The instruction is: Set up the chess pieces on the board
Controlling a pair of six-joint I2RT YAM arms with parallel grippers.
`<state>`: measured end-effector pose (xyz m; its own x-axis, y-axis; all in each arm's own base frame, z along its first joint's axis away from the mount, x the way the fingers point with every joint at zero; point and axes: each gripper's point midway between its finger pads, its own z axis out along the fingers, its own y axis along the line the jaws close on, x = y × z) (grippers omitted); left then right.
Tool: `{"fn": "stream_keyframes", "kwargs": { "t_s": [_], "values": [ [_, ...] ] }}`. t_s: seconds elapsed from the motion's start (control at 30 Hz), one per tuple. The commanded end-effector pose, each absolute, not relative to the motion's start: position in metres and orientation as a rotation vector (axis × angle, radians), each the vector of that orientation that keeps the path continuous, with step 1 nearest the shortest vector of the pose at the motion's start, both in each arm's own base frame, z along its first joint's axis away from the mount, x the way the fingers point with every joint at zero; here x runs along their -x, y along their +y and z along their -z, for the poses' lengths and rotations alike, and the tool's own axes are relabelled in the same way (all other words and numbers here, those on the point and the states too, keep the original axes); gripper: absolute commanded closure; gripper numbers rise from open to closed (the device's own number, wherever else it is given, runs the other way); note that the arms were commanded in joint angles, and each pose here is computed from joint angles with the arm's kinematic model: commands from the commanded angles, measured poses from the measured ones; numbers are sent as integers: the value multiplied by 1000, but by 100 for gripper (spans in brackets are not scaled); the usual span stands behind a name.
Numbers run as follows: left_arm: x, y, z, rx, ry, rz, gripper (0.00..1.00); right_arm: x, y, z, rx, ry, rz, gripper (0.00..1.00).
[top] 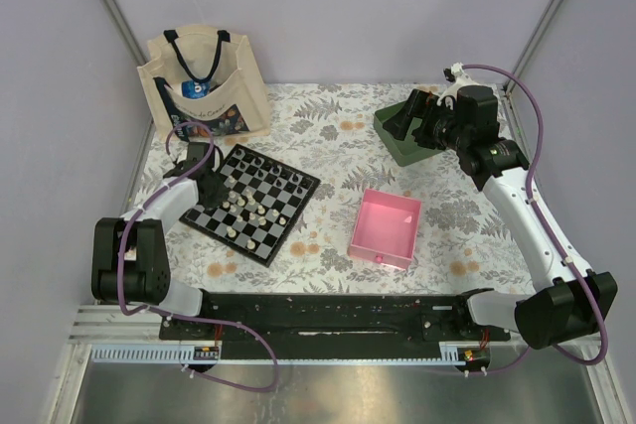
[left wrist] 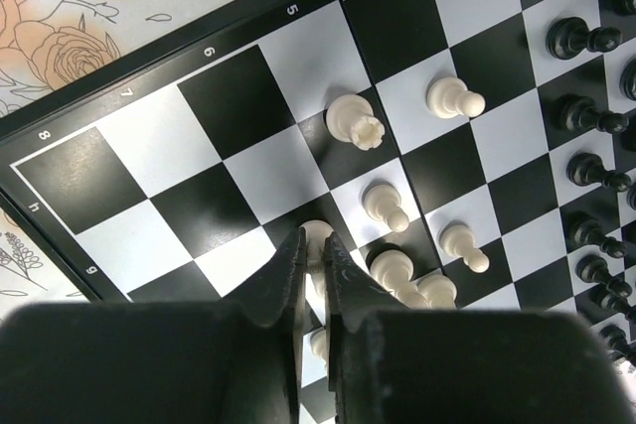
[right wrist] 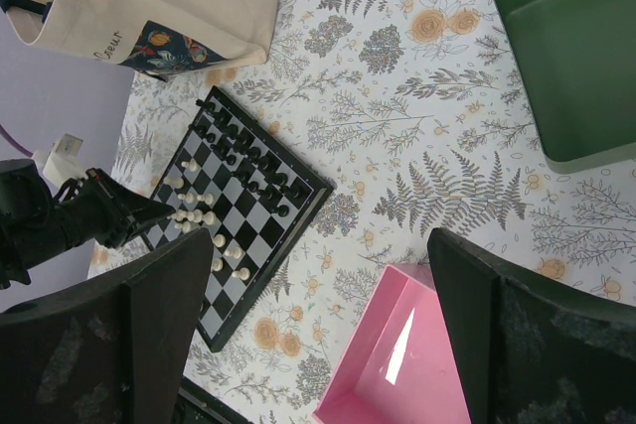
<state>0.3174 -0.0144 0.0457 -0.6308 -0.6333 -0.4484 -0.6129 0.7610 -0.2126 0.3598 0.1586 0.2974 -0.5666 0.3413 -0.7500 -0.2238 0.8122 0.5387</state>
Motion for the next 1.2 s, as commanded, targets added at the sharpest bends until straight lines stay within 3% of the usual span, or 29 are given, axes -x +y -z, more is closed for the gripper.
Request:
{"fn": "stream_keyframes", "kwargs": {
  "t_s": [0.0, 0.53, 0.73, 1.17],
  "values": [
    [-321, -14, -55, 921, 2417, 64, 100, -364, 152, -311, -78, 1980, -711, 0],
    [-268, 29, -76, 1011, 2366, -219, 100, -368, 157, -308, -77, 1994, -733, 1],
    [-269, 31, -59, 1063, 2402, -100, 100, -366, 156, -308, -77, 1991, -733, 1],
    [-276, 43, -57, 1119, 2370, -122, 100, -365, 157, -307, -70, 1994, -732, 1]
  ]
}}
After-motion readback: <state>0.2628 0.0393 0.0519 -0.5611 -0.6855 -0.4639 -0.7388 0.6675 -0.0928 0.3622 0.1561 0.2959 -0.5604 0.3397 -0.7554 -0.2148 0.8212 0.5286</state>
